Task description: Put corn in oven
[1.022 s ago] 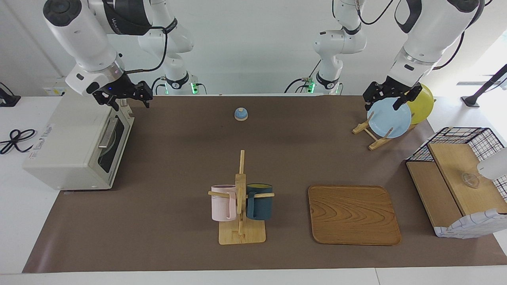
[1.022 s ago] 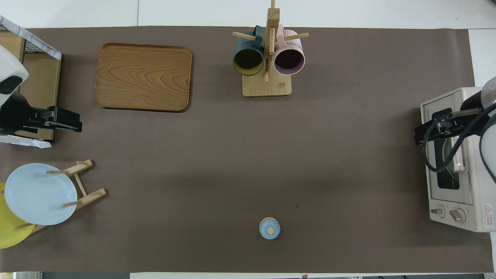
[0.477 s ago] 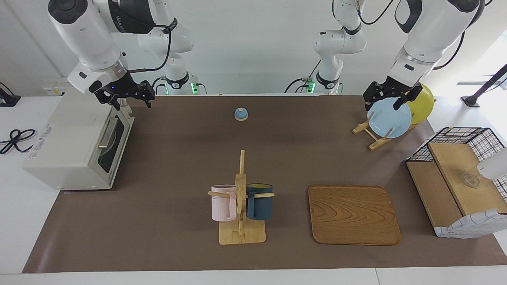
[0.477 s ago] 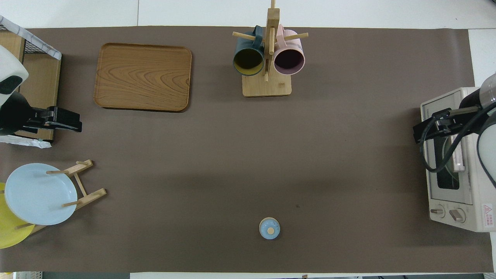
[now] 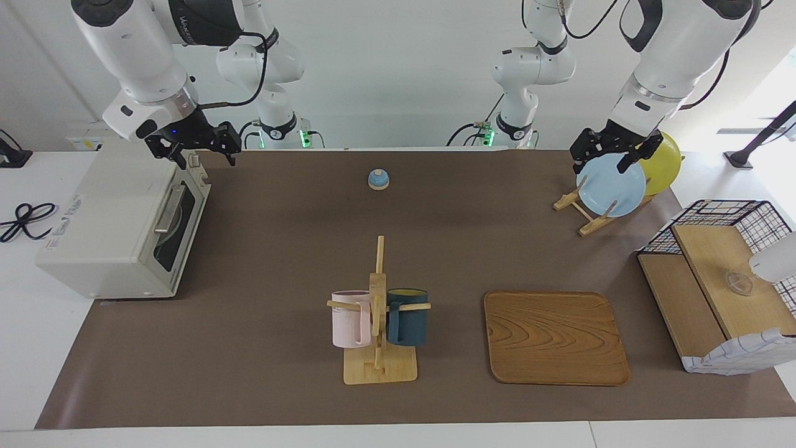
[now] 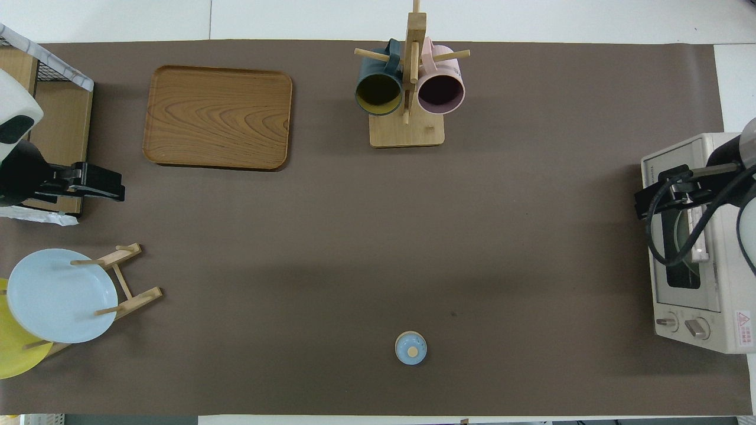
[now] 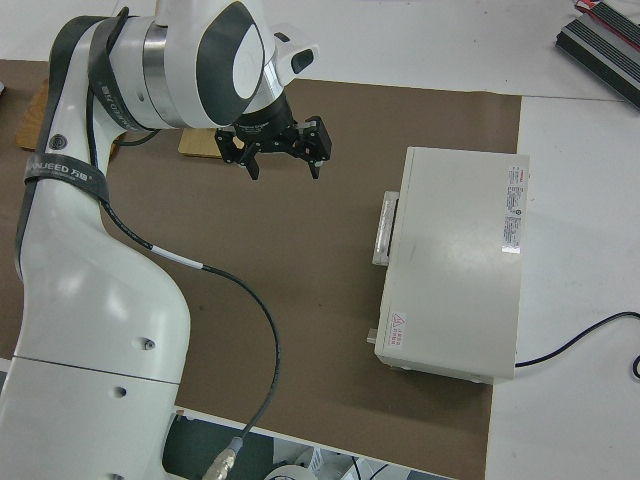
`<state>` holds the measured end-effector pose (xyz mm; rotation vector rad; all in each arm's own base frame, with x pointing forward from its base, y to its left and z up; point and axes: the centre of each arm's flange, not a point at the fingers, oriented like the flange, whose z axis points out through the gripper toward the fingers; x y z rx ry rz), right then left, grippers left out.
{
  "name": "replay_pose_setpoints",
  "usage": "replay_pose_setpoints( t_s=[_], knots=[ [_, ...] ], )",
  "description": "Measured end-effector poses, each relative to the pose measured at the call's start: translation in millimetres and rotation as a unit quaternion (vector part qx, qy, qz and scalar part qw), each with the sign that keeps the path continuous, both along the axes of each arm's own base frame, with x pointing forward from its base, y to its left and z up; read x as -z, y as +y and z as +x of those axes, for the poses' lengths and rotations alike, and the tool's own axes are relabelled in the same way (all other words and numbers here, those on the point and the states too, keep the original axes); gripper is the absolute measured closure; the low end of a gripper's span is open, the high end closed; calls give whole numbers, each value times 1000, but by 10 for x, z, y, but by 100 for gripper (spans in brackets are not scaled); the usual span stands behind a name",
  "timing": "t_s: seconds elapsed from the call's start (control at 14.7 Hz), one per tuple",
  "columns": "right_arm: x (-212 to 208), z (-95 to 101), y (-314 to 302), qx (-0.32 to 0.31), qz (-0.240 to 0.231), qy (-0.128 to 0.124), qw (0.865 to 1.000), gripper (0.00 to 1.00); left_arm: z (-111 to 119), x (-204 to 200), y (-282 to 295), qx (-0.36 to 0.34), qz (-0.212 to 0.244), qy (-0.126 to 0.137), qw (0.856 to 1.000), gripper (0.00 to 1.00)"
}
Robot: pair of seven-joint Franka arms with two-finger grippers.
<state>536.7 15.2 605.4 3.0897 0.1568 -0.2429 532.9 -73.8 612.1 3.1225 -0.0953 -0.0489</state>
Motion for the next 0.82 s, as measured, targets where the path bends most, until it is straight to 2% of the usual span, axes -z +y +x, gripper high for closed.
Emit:
replay_pose_setpoints(
  t_s=[0.82],
  knots=[
    [-6,-1,-19,2,0,-1,1000,0,0,0,0,0,0,0,1000,0]
  ],
)
